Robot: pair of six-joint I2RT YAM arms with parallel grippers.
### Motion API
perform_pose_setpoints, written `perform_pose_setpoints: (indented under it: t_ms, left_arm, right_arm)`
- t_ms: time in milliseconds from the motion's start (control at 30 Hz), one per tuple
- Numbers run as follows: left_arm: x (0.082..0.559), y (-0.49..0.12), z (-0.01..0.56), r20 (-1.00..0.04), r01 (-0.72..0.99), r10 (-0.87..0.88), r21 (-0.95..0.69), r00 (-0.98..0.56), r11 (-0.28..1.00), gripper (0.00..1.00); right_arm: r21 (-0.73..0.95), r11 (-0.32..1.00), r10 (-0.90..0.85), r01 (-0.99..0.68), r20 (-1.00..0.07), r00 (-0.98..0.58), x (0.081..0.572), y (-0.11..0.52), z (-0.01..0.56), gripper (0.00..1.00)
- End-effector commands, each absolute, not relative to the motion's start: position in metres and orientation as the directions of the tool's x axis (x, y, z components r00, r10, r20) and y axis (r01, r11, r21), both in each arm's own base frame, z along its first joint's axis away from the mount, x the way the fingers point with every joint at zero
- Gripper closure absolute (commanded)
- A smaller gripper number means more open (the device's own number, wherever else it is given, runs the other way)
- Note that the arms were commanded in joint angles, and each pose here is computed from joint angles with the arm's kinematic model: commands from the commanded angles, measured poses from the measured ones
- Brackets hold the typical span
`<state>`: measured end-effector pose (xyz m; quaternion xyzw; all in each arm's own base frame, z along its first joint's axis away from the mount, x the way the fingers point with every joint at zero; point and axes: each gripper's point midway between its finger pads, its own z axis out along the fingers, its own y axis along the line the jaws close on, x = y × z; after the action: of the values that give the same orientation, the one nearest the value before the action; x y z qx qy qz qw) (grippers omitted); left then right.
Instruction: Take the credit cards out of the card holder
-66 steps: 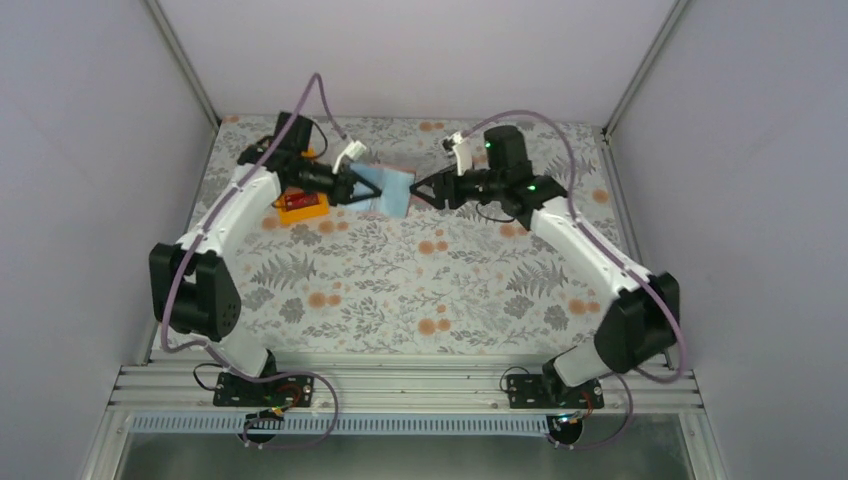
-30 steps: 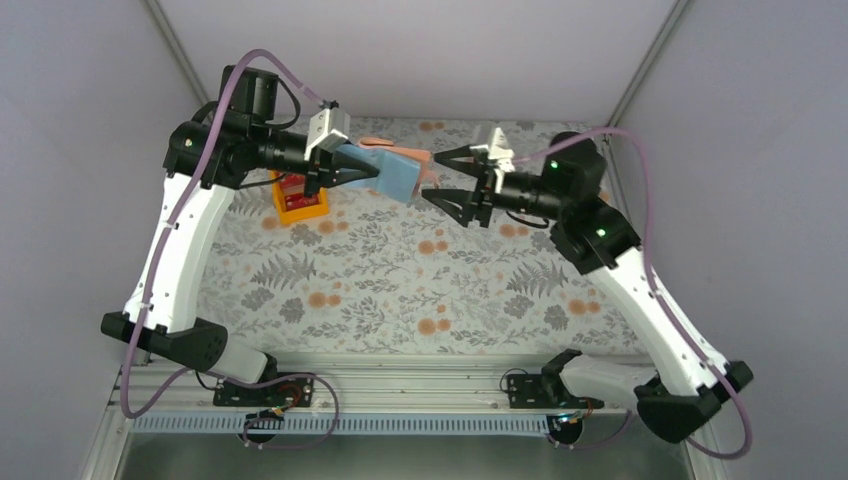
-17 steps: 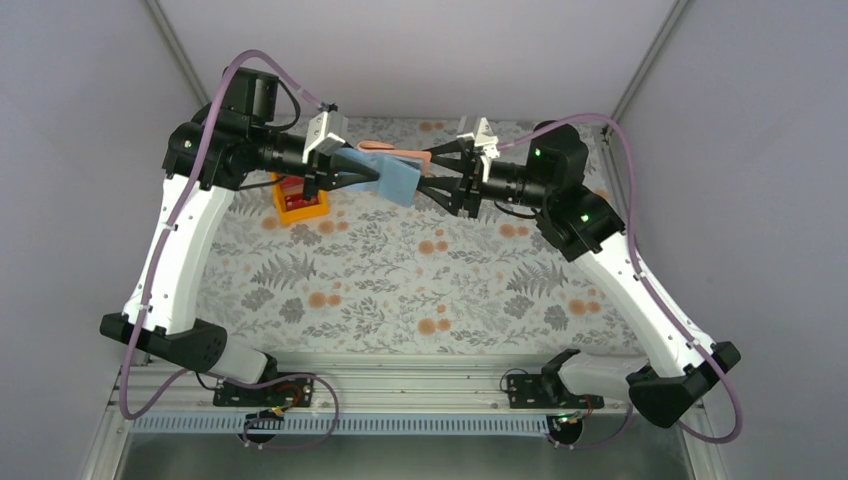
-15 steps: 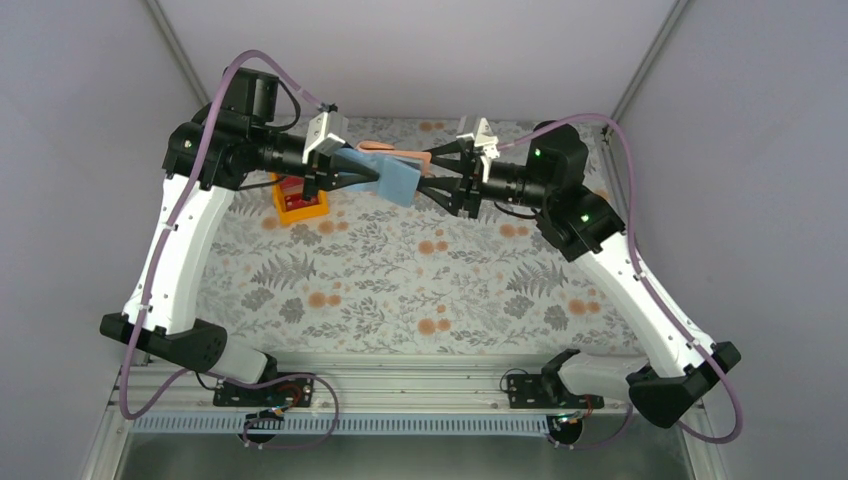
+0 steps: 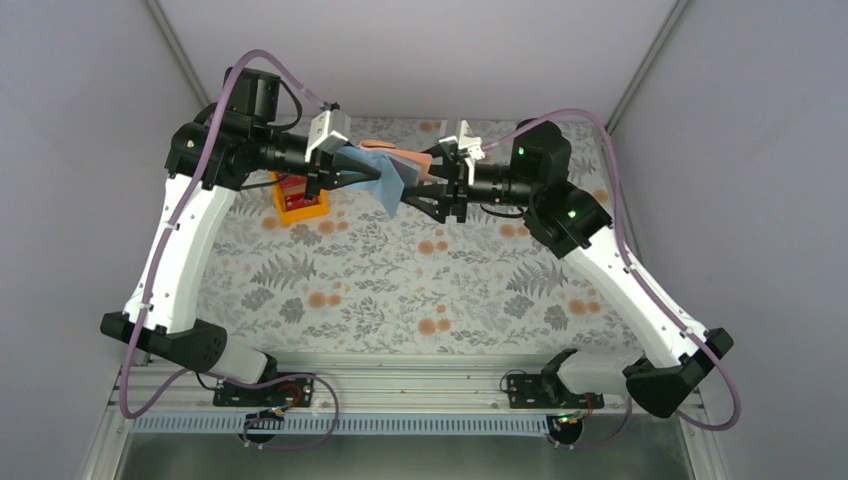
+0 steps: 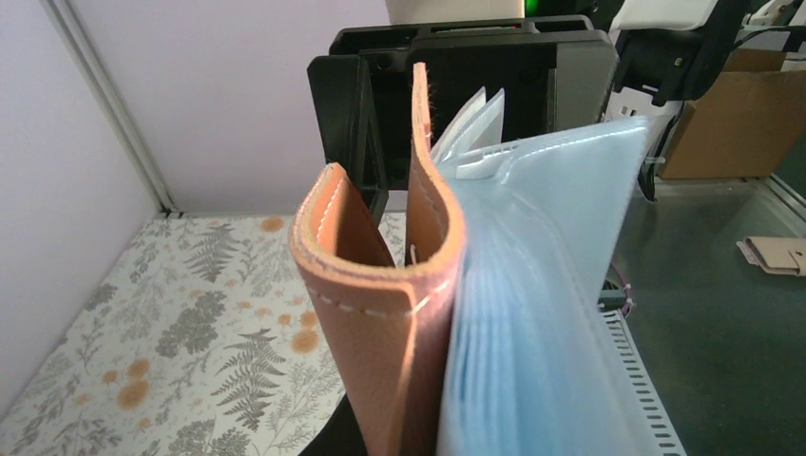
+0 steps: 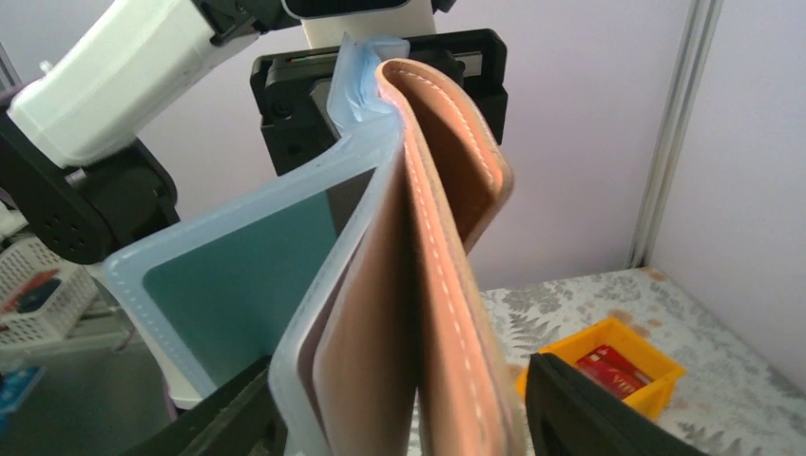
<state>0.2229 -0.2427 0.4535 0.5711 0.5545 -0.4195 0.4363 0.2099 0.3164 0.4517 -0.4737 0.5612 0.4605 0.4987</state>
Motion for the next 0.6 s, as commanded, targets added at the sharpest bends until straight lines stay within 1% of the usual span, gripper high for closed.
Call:
perform_pose_setpoints:
  t_ms: [0, 100, 133, 233, 267, 300, 367, 433, 467, 500, 567]
  left_arm:
    - [0.221, -0.244, 0.459, -0.967, 0.999, 0.248, 0.049, 0.051, -0.012, 0.98]
    - [0.221, -0.244, 0.458, -0.967, 0.999, 0.250, 0.045, 0.046, -0.010, 0.97]
    - [0.221, -0.244, 0.458, -0.967, 0.999, 0.249, 0.046, 0.047, -0.012, 0.98]
    - [0.220, -0.244, 0.461, -0.968, 0.999, 0.244, 0.051, 0.052, -0.012, 0.97]
    - [0.222, -0.243, 0.461, -0.968, 0.999, 0.247, 0.051, 0.051, -0.004, 0.94]
    - [0.225, -0.243, 0.462, -0.966, 0.998, 0.254, 0.058, 0.053, 0.014, 0.84]
    - [0.238, -0.241, 0.463, -0.958, 0.993, 0.283, 0.077, 0.048, 0.091, 0.40]
    - [0.263, -0.234, 0.462, -0.943, 0.967, 0.331, 0.111, 0.029, 0.230, 0.08]
    - [0.281, -0.225, 0.461, -0.928, 0.931, 0.372, 0.150, 0.016, 0.333, 0.01]
    - [0.294, -0.219, 0.461, -0.918, 0.899, 0.397, 0.181, 0.009, 0.398, 0.00]
    - [0.317, -0.204, 0.460, -0.899, 0.826, 0.438, 0.238, -0.012, 0.510, 0.00]
  right_arm:
    - [0.043, 0.162, -0.022, -0.986, -0.999, -0.047, 0.214, 0.326, 0.470, 0.42]
    - [0.066, 0.198, -0.015, -0.978, -0.997, -0.070, 0.222, 0.329, 0.470, 0.56]
    - [0.072, 0.208, -0.015, -0.975, -0.997, -0.077, 0.224, 0.330, 0.470, 0.63]
    - [0.092, 0.240, -0.020, -0.967, -0.995, -0.099, 0.230, 0.329, 0.466, 0.86]
    - [0.100, 0.254, -0.019, -0.962, -0.994, -0.108, 0.232, 0.328, 0.466, 0.94]
    - [0.110, 0.274, -0.018, -0.955, -0.993, -0.119, 0.235, 0.327, 0.465, 0.96]
    - [0.140, 0.342, -0.014, -0.929, -0.988, -0.153, 0.245, 0.322, 0.463, 0.96]
    - [0.186, 0.472, -0.005, -0.862, -0.977, -0.214, 0.267, 0.313, 0.457, 0.96]
    - [0.210, 0.551, -0.001, -0.808, -0.968, -0.252, 0.282, 0.307, 0.450, 0.96]
    - [0.223, 0.652, 0.009, -0.724, -0.958, -0.286, 0.300, 0.295, 0.443, 0.96]
    - [0.230, 0.811, 0.012, -0.538, -0.925, -0.379, 0.329, 0.271, 0.417, 0.96]
